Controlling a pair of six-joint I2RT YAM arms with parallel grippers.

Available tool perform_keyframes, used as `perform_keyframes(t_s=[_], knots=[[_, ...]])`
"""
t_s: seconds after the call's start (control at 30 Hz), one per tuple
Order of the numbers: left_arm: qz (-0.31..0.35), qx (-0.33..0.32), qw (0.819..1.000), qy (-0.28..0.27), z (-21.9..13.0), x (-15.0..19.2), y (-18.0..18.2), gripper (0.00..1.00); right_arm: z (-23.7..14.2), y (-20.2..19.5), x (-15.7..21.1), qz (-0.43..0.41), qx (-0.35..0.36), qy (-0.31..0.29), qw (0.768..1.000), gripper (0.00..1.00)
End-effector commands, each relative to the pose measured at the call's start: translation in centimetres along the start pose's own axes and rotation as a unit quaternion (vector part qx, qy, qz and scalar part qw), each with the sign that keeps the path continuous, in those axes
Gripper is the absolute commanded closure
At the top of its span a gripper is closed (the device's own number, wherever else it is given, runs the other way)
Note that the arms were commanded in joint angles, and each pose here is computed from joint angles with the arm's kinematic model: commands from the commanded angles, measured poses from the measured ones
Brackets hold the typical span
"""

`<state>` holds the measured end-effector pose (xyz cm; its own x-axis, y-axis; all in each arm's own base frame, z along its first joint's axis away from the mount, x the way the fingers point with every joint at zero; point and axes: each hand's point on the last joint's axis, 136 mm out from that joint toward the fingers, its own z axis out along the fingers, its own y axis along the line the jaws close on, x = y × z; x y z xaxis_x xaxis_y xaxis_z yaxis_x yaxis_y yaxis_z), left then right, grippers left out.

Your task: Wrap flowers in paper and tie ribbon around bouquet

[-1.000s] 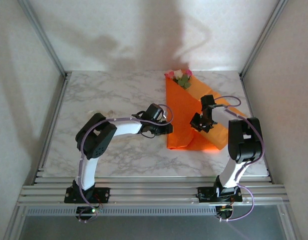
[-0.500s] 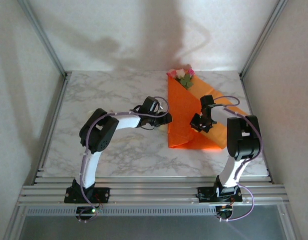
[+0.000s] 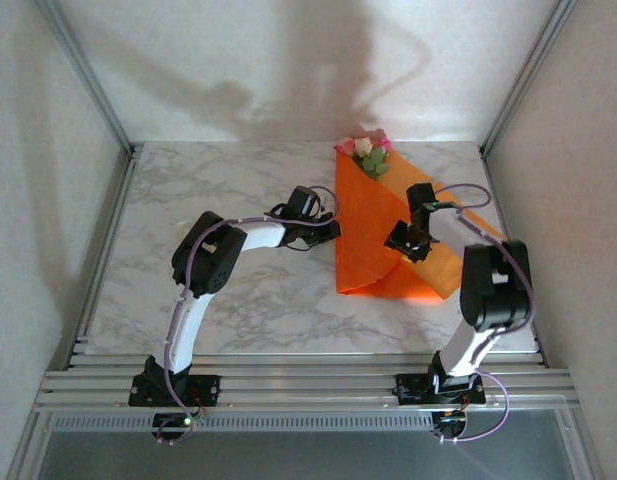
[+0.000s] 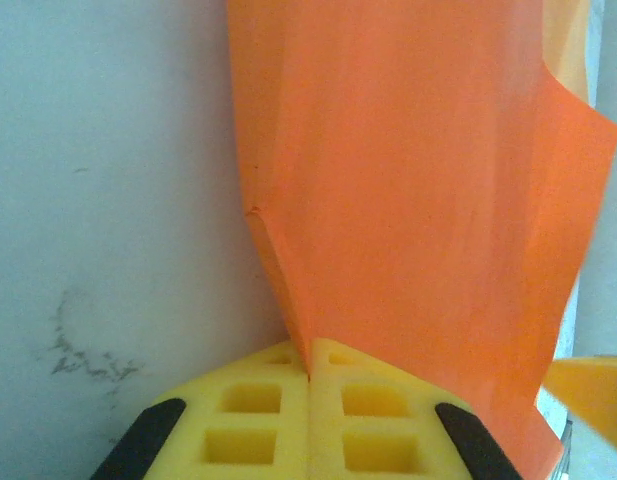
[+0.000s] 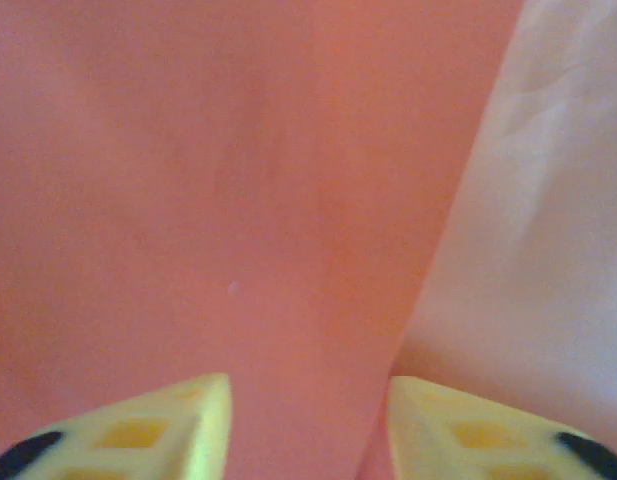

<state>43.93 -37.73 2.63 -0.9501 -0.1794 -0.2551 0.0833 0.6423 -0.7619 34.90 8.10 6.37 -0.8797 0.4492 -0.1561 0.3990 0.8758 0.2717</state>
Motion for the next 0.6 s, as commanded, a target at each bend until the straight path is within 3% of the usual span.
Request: perform_keyframes(t_s=[0.0, 0.13, 0.27, 0.4, 0.57], knots=[[-0.006, 0.006, 1.000, -0.015, -1.3, -0.6, -0.9, 1.00, -5.0, 0.4, 1.6, 0.011, 0.000, -0.030, 0.999, 0.50], [-0.010, 0.009, 1.000, -0.015, -1.6, -0.5, -1.1, 1.00, -6.1, 1.6, 8.3, 0.073, -0.049, 0.021, 0.996, 0.45], [-0.009, 0.010, 1.000, -0.010, -1.6, -0.3, -1.2, 1.00, -4.5, 2.8, 13.4, 0.186, -0.131, 0.057, 0.972, 0.37], [-0.005, 0.009, 1.000, -0.007, -1.7, -0.3, -1.3, 1.00, -2.4, 3.6, 14.1, 0.258, -0.176, 0.059, 0.948, 0.35], [-0.001, 0.006, 1.000, -0.003, -1.7, -0.2, -1.3, 1.00, -1.1, 4.4, 13.0, 0.258, -0.167, 0.051, 0.950, 0.36]])
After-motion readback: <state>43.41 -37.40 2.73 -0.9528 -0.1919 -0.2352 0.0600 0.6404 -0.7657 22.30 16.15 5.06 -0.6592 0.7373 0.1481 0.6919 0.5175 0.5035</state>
